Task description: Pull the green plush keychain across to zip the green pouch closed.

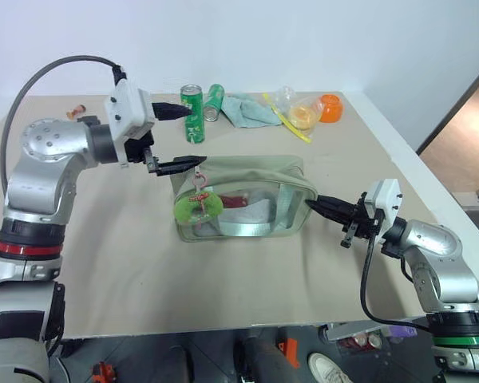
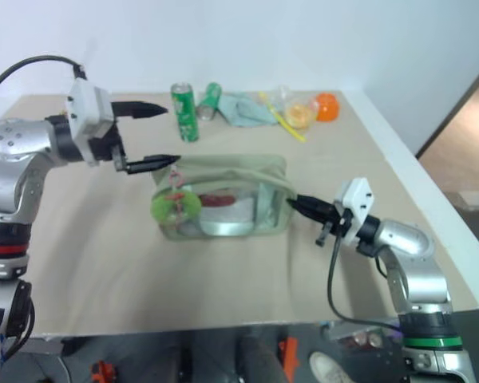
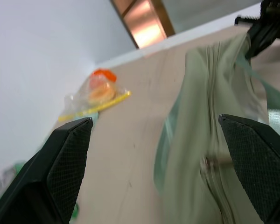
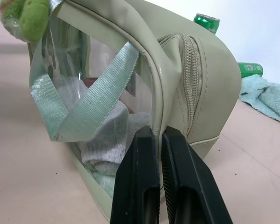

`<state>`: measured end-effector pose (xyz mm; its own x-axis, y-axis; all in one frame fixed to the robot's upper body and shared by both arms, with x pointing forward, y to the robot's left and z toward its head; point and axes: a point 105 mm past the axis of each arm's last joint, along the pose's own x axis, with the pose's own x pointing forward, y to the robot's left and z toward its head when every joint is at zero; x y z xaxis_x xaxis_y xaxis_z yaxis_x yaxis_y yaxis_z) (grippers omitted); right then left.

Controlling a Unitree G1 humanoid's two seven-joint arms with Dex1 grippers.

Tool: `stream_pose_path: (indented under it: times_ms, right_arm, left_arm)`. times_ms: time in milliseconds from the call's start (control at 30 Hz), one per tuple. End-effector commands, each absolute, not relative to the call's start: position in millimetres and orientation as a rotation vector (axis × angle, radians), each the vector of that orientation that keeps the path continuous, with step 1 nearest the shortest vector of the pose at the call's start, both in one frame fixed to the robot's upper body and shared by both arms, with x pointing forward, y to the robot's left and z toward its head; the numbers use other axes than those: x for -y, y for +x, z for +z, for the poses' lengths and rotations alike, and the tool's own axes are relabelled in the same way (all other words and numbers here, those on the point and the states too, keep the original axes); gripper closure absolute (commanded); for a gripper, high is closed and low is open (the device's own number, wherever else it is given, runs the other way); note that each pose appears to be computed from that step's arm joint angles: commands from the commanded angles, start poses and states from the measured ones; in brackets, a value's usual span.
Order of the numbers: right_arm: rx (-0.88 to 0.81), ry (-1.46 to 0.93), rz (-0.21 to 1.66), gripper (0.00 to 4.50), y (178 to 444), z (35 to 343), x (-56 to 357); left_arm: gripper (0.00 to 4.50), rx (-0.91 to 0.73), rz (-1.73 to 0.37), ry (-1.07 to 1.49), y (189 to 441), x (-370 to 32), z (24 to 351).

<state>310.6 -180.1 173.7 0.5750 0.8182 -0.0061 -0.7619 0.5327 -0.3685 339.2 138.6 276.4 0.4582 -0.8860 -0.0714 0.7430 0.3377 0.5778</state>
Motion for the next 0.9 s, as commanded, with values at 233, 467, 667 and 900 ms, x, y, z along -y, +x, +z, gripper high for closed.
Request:
stream_pose_path:
  times_ms: [233, 467, 667, 900]
  right_arm:
    - [0.165, -0.364, 0.985, 4.50, 310, 173, 174]
    - [0.158, -0.368, 0.995, 4.50, 311, 171, 176]
    - [0.159, -0.372, 1.002, 4.50, 313, 170, 176]
    - [0.155, -0.381, 1.002, 4.50, 313, 169, 178]
  left_arm:
    - [0.02, 0.218, -0.855, 0.348, 309, -190, 269]
    - [0.02, 0.150, -0.796, 0.193, 285, -193, 240]
    - [0.02, 0.121, -0.805, 0.168, 282, -179, 216]
    - [0.02, 0.092, -0.795, 0.216, 289, -187, 202]
